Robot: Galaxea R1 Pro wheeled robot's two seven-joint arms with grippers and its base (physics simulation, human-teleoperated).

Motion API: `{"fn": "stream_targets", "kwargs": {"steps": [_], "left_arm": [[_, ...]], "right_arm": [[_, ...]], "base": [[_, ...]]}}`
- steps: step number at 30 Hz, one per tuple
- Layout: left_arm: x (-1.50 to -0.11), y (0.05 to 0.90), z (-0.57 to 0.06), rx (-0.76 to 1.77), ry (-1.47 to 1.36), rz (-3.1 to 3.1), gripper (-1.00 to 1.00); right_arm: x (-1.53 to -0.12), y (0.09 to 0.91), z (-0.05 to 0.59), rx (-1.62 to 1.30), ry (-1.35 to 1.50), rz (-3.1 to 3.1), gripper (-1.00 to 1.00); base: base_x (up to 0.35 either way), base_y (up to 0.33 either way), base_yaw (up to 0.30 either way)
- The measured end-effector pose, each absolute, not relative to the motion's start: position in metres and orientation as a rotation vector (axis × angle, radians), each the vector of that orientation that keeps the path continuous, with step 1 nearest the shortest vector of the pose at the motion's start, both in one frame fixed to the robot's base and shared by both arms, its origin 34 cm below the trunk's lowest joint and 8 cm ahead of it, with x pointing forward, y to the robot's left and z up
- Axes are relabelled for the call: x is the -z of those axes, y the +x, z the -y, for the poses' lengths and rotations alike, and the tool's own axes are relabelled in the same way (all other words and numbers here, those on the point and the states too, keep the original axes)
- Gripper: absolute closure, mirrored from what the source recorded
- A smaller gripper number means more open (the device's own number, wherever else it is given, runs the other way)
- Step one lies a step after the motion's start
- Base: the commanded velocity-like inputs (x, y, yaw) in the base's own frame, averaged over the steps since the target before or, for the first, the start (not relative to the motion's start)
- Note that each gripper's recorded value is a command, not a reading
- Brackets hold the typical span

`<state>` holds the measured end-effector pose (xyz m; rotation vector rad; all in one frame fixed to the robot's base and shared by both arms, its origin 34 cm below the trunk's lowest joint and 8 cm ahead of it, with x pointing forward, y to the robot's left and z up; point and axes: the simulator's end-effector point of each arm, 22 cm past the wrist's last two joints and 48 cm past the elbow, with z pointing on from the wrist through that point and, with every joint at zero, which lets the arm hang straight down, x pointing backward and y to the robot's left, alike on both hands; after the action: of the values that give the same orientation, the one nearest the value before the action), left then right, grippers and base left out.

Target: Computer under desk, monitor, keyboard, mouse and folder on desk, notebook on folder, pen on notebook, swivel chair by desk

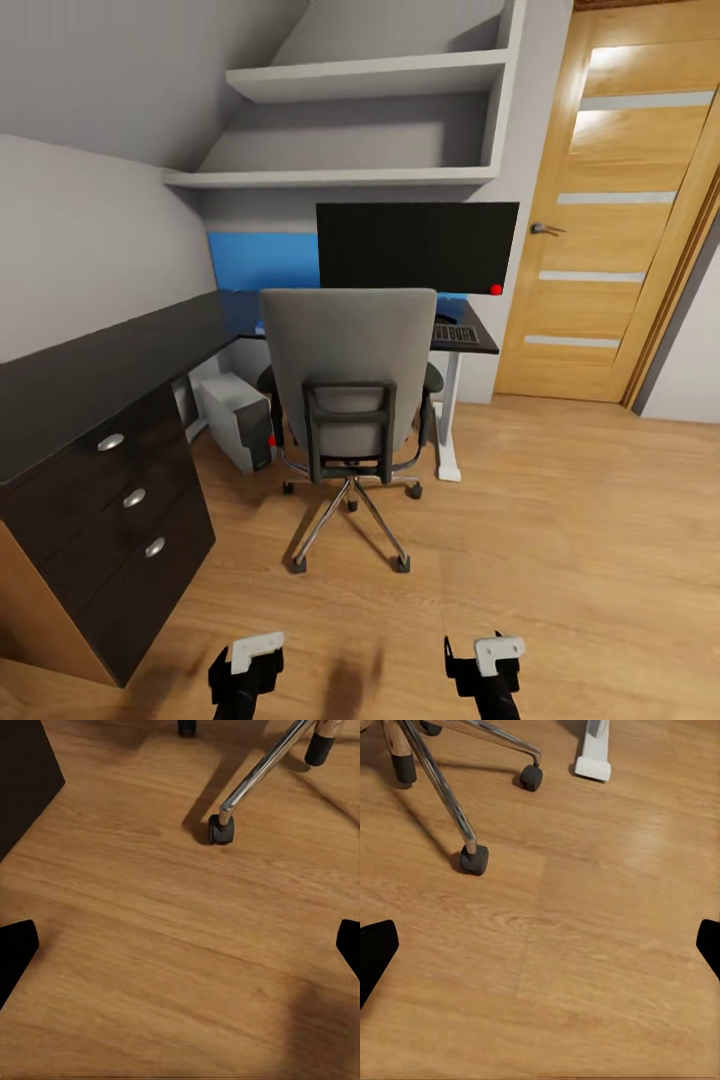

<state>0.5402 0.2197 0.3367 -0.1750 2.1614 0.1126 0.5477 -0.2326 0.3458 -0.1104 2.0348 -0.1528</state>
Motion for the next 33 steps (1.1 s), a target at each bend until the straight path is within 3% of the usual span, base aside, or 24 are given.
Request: {"fn": "stream_targets", "kwargs": {"steps": [21, 33], "left_arm": [[-0.332, 0.493, -0.247, -0.163, -0.292, -2.319, -1.00], [-0.341, 0.477, -0.250, -0.186, -0.287, -2.375, -1.00]], "right_arm": [[-0.385, 0.554, 0.237, 0.157, -0.060, -2.057, -1.00], [-0.395, 0.542, 0.281, 0.230, 0.280, -2.104, -1.00]], "base": [[0.000, 0.000, 0.000], [0.000, 0.000, -0.007]]}}
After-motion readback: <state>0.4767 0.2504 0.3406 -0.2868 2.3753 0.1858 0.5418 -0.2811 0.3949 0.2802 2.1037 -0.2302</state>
